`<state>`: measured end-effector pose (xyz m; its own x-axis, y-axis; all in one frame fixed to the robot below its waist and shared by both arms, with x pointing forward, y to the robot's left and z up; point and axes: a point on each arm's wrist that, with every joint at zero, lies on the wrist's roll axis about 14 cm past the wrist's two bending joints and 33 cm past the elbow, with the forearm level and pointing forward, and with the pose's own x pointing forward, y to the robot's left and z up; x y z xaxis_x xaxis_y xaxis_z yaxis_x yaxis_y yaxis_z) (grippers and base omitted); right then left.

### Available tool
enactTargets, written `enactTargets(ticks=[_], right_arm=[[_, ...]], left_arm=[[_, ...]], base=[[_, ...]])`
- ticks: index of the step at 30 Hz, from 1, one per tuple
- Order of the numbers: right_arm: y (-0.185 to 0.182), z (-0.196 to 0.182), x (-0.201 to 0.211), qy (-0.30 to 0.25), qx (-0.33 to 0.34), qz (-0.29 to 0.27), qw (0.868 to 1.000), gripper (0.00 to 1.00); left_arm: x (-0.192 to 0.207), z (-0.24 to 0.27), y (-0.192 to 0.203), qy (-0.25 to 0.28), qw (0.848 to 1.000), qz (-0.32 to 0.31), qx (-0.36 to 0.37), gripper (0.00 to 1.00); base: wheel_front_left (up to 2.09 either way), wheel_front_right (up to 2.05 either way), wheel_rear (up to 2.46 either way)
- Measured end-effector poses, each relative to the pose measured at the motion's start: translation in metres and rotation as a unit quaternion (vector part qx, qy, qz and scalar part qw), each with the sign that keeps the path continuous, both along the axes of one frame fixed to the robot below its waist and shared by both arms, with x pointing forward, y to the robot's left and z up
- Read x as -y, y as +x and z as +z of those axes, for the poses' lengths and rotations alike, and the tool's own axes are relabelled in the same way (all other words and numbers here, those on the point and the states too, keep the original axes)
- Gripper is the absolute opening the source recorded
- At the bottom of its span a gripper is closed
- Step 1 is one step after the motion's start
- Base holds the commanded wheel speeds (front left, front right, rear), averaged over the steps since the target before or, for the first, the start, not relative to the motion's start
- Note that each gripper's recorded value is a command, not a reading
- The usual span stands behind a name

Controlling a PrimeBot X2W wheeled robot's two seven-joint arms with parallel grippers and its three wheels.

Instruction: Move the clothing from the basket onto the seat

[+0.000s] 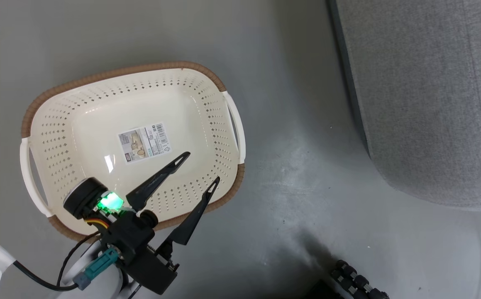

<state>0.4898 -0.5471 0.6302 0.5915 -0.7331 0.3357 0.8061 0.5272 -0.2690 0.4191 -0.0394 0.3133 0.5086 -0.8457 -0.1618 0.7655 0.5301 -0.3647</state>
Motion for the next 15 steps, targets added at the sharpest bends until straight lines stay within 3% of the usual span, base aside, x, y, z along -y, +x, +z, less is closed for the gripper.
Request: enactTargets(ticks=[4, 15], right_arm=[[0.025, -0.012, -0.007, 0.006, 0.006, 0.015, 1.000, 0.00], [0.036, -0.129, -0.017, 0.097, -0.075, 0.013, 0.992, 0.00]], left_arm=[[-0.008, -0.009, 0.002, 0.007, 1.000, 0.012, -0.010, 1.00], [-0.022, -0.022, 0.008, 0.016, 0.999, 0.037, -0.029, 1.00]], base=[[0.00, 0.00, 0.00], [0.00, 0.00, 0.00]])
